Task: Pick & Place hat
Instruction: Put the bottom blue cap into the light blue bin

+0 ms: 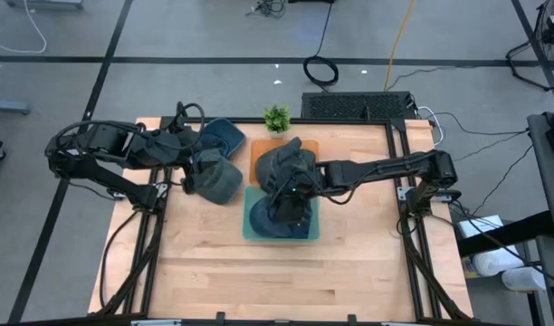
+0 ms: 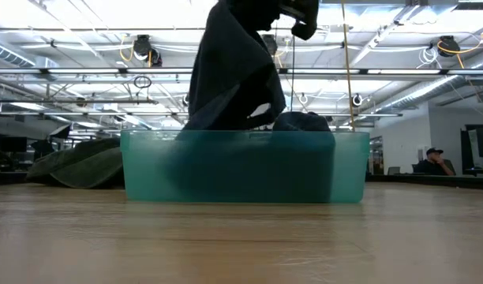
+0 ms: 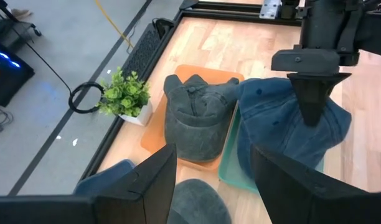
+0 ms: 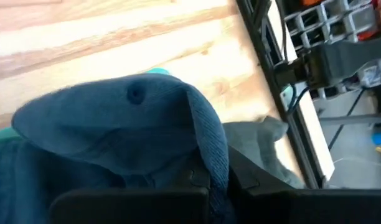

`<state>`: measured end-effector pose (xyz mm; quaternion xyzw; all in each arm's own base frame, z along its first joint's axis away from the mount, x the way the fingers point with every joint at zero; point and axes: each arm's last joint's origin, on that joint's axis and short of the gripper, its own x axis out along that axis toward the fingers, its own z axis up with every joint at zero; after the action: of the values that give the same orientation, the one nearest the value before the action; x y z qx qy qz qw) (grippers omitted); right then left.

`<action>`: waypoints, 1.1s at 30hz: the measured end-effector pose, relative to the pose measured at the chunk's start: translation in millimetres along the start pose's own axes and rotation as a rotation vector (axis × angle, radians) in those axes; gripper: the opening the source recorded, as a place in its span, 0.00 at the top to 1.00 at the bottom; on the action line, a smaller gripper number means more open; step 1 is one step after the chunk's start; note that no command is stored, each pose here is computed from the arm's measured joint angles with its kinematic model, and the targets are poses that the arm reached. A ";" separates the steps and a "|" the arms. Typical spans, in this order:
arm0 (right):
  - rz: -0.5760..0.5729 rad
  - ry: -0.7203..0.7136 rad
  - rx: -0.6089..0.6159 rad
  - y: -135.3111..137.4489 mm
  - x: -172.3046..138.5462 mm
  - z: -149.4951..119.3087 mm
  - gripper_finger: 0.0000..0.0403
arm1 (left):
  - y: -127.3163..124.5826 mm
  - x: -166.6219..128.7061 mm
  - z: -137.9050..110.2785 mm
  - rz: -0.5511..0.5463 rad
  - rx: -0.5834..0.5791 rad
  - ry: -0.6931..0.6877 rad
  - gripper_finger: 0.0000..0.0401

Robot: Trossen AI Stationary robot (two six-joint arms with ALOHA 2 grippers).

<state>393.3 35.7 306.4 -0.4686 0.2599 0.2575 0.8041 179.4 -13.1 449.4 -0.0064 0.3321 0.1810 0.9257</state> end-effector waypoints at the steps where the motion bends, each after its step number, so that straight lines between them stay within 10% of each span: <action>1: 0.005 0.003 0.017 1.3 0.5 -0.8 1.00 | 0.0 0.0 -0.1 -0.001 0.000 0.001 0.47; 33: -0.087 0.054 -0.245 124.9 66.8 -76.1 0.99 | 0.1 -0.1 0.0 0.001 -0.055 0.000 0.47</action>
<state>346.6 33.1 152.6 -0.5810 0.2274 0.2397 0.7438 179.3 -13.0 449.5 -0.0317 0.3270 0.1904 0.9251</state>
